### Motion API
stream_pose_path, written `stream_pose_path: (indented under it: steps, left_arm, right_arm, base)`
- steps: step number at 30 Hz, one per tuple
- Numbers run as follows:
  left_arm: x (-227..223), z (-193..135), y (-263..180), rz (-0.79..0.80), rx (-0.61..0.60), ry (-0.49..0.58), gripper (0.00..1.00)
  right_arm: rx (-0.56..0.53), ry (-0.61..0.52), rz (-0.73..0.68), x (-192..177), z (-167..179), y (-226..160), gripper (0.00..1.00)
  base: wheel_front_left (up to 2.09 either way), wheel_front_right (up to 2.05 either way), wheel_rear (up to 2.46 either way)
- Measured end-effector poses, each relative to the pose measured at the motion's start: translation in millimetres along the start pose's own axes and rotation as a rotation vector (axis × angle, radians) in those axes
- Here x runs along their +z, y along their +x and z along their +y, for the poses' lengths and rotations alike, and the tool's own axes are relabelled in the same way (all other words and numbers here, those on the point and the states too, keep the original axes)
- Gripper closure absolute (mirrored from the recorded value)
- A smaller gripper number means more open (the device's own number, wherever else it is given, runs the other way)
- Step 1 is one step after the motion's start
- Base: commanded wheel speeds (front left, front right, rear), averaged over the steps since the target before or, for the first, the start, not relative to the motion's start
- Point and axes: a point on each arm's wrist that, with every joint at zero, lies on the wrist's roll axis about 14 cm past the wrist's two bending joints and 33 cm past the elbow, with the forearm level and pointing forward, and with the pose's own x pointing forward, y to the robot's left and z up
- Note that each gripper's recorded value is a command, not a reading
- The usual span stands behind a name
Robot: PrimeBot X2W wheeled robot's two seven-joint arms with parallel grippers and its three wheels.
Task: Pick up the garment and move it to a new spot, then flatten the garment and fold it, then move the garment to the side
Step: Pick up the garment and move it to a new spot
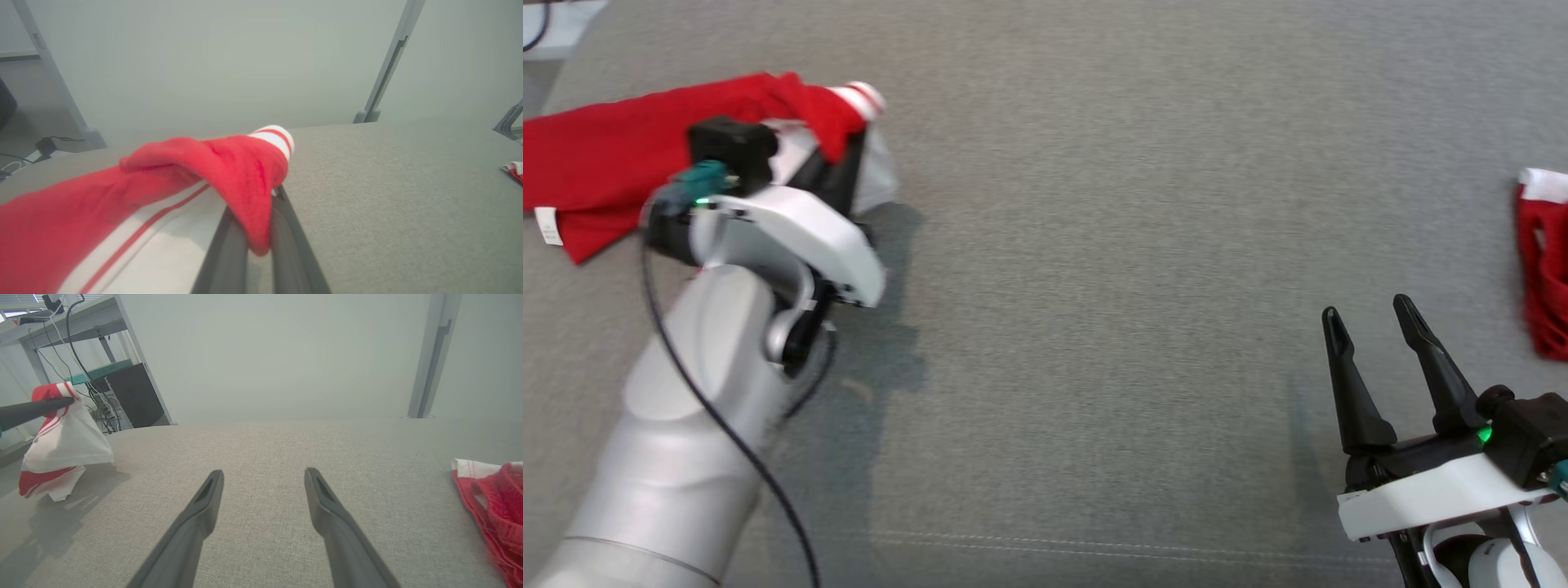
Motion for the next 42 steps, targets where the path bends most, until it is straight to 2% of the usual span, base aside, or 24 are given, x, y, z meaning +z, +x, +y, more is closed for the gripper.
stream_pose_path:
  steps: [4, 12, 13, 20, 26, 27, 28, 29, 33, 37, 40, 42]
  left_arm:
    - [-4.2, -77.1, 17.3, 0.028, -0.187, -0.016, 1.0]
    - [-27.1, -209.0, 26.1, 0.124, -0.523, 0.027, 1.0]
    - [-27.1, -209.0, 26.1, 0.124, -0.523, 0.027, 1.0]
    - [-65.0, -297.7, 8.1, 0.228, -0.767, 0.059, 1.0]
    - [-102.5, -332.2, -9.4, 0.331, -0.875, 0.063, 1.0]
    - [-106.9, -333.3, -10.4, 0.344, -0.882, 0.066, 0.96]
    - [-108.9, -333.1, -10.5, 0.349, -0.882, 0.066, 0.42]
    - [-109.8, -332.0, -10.8, 0.351, -0.88, 0.067, 0.0]
    - [-94.9, -330.4, -14.0, 0.301, -0.881, 0.046, 0.0]
    - [-67.7, -324.2, -22.8, 0.212, -0.873, -0.017, 0.0]
    - [-51.0, -298.1, -25.2, 0.147, -0.813, -0.038, 0.0]
    - [-35.3, -266.6, -19.3, 0.083, -0.709, -0.047, 0.0]
  right_arm:
    - [-0.076, 0.003, -0.024, 5.2, -21.6, -15.8, 0.0]
    - [-0.255, 0.033, -0.056, 8.6, -66.6, -58.4, 0.0]
    - [-0.255, 0.033, -0.056, 8.6, -66.6, -58.4, 0.0]
    - [-0.394, 0.049, -0.067, 7.7, -96.2, -96.8, 0.0]
    - [-0.475, 0.054, -0.068, 4.7, -111.9, -117.9, 0.0]
    - [-0.484, 0.057, -0.062, 2.5, -113.8, -119.6, 0.0]
    - [-0.489, 0.059, -0.055, -0.2, -115.0, -120.4, 0.0]
    - [-0.489, 0.062, -0.048, -2.8, -115.1, -119.9, 0.0]
    - [-0.458, 0.065, -0.061, -1.3, -110.4, -109.4, 0.0]
    - [-0.428, 0.037, -0.078, 5.0, -108.8, -97.6, 0.0]
    - [-0.386, 0.022, -0.079, 5.7, -100.3, -86.8, 0.0]
    - [-0.355, 0.015, -0.082, 7.3, -94.1, -77.9, 0.0]
  base:
    - [0.0, 0.0, 0.0]
    - [0.0, 0.0, 0.0]
    - [0.0, 0.0, 0.0]
    - [0.0, 0.0, 0.0]
    - [0.0, 0.0, 0.0]
    - [0.0, 0.0, 0.0]
    - [0.0, 0.0, 0.0]
    - [0.0, 0.0, 0.0]
    - [0.0, 0.0, 0.0]
    - [0.0, 0.0, 0.0]
    - [0.0, 0.0, 0.0]
    - [0.0, 0.0, 0.0]
